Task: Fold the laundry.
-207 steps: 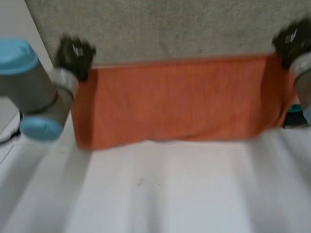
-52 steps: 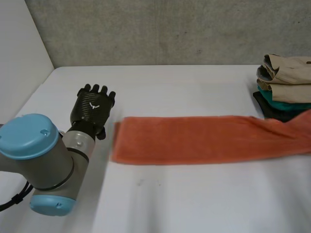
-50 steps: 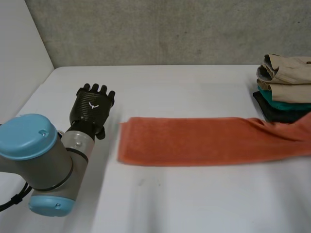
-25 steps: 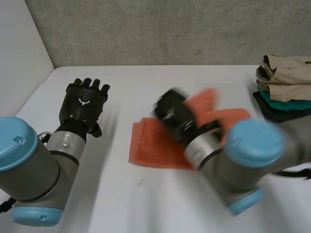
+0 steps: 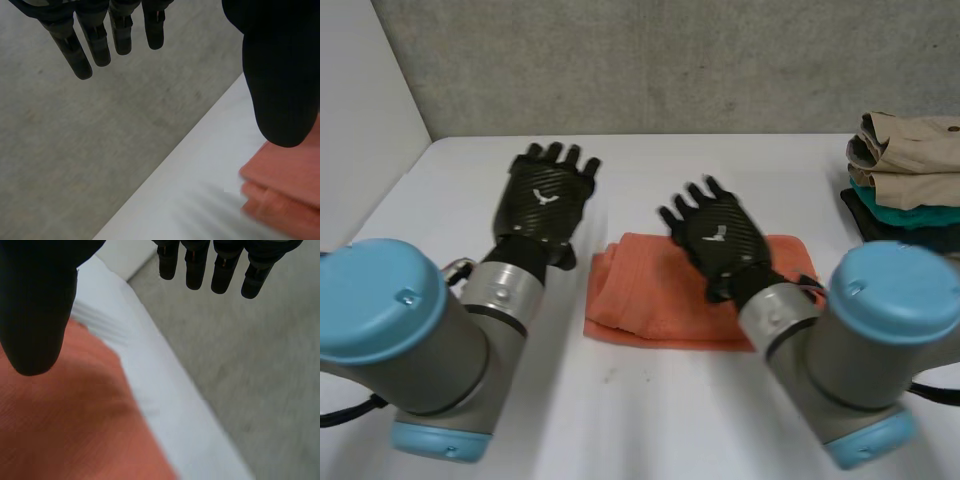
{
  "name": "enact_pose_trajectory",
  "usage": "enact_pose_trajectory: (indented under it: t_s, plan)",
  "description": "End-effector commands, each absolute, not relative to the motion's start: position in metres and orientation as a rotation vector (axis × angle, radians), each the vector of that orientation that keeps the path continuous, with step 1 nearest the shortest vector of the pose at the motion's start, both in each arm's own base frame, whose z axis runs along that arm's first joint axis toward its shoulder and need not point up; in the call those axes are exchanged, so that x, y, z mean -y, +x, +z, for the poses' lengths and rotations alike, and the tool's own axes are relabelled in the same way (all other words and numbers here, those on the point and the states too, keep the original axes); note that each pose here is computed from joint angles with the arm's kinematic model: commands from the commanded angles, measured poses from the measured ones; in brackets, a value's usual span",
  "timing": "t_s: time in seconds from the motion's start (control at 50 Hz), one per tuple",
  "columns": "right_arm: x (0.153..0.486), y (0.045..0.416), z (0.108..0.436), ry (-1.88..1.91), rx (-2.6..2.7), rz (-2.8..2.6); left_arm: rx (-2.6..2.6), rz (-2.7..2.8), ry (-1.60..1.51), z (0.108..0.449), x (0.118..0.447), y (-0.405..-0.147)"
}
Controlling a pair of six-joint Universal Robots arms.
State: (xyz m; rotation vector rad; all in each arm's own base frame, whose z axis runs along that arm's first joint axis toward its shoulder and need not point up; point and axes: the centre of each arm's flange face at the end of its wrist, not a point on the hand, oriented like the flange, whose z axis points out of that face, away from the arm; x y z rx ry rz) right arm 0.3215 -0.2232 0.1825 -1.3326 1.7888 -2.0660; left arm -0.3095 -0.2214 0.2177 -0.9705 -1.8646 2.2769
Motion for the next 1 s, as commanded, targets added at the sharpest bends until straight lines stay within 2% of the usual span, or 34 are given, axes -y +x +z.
enact_pose_trajectory:
  t_s: [0.02,0.2,0.34,0.44,0.54,0.62,0.68,0.82,0.88,0.96,1.0]
  plan:
    - [0.242,0.253,0.15,-1.153,-2.273,-1.721,1.848,2.19,-1.011,0.197,0.217,-0.336]
    - [0.268,0.214,0.13,-1.226,-2.441,-1.764,1.862,2.161,-1.03,0.191,0.213,-0.338]
    - [0.294,0.216,0.153,-1.433,-2.355,-2.124,1.847,2.188,-1.005,0.205,0.206,-0.327]
    - [0.256,0.294,0.184,-1.633,-1.856,-2.337,1.852,2.215,-0.979,0.214,0.204,-0.317]
    - [0.199,0.361,0.159,-1.817,-1.436,-2.192,1.898,2.245,-0.937,0.216,0.213,-0.301]
    - [0.175,0.378,0.142,-1.856,-1.289,-2.07,1.946,2.264,-0.891,0.215,0.223,-0.289]
    - [0.173,0.382,0.14,-1.853,-1.27,-2.053,1.968,2.259,-0.837,0.215,0.229,-0.283]
    - [0.188,0.376,0.152,-1.575,-1.447,-1.979,1.934,2.263,-0.733,0.226,0.237,-0.285]
    - [0.204,0.359,0.181,-1.296,-1.556,-1.959,1.907,2.266,-0.726,0.23,0.239,-0.291]
    - [0.22,0.335,0.204,-0.989,-1.656,-1.884,1.87,2.252,-0.727,0.231,0.242,-0.303]
    - [0.231,0.322,0.209,-0.884,-1.711,-1.858,1.818,2.217,-0.729,0.232,0.237,-0.322]
